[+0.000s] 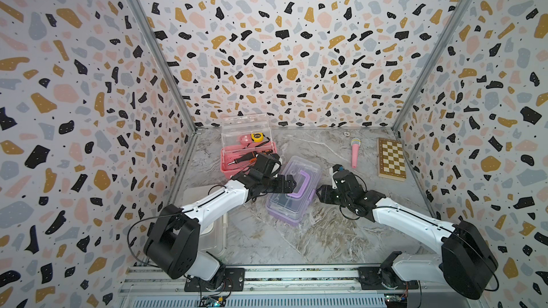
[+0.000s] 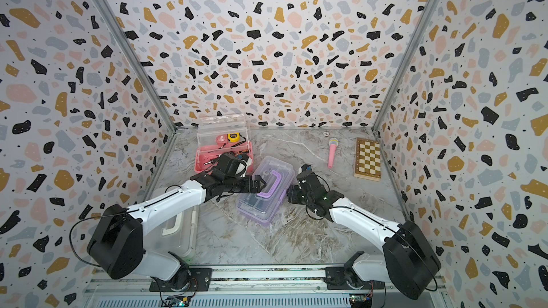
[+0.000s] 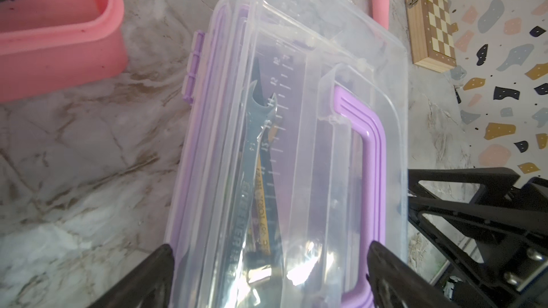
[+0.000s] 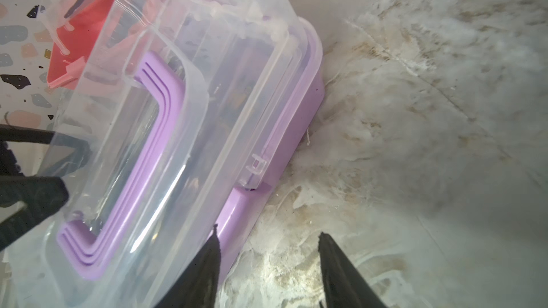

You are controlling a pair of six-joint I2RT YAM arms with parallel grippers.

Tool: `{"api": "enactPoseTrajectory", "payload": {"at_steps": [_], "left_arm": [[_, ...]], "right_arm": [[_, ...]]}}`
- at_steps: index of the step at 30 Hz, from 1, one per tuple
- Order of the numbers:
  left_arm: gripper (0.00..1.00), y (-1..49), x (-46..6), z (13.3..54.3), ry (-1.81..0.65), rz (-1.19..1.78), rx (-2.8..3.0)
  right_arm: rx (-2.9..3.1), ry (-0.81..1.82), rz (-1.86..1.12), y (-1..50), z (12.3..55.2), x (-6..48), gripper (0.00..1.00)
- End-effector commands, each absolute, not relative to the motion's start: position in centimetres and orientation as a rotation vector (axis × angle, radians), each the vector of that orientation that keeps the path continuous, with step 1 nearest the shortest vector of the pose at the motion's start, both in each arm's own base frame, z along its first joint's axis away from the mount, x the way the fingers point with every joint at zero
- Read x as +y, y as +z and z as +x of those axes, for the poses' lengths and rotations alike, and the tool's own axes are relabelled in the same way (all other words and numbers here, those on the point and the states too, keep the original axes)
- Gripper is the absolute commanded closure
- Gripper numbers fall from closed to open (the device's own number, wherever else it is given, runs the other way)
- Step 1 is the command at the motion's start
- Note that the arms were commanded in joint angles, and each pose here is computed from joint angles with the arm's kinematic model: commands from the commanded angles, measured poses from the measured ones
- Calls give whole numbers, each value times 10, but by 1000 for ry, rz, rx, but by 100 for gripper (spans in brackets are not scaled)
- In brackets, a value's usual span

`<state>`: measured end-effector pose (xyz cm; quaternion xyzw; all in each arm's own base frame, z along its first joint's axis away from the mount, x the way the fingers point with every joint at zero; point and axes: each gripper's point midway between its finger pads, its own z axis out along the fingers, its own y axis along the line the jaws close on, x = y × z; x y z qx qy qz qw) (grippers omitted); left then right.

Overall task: Close toolboxes
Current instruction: Move the toolbox to the center of the board.

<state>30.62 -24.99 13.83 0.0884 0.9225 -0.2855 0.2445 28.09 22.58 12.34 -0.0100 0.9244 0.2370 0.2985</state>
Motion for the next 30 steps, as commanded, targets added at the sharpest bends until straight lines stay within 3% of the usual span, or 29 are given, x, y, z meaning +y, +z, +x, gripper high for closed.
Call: {"api": "enactPoseTrajectory", "payload": {"at_steps": [1, 11, 17, 21, 25, 30], "left_arm": [[1, 139, -247, 287, -851, 227, 2551], [1, 151, -292, 252, -1225, 200, 2485], [1, 163, -304, 254, -1230, 219, 2431], [1, 172, -284, 264, -1059, 214, 2386], [1, 179, -256, 280, -921, 153, 2337], [1, 175, -225, 299, -845, 58, 2332]], "right_arm": [[2515, 637, -10, 134, 274, 227, 42], [2513, 765, 53, 145, 279, 249, 32], [2600, 637, 55, 123, 282, 245, 32], [2646, 529, 54, 110, 285, 238, 42], [2650, 423, 32, 100, 292, 230, 63], [2633, 288, -24, 93, 306, 221, 67]]}}
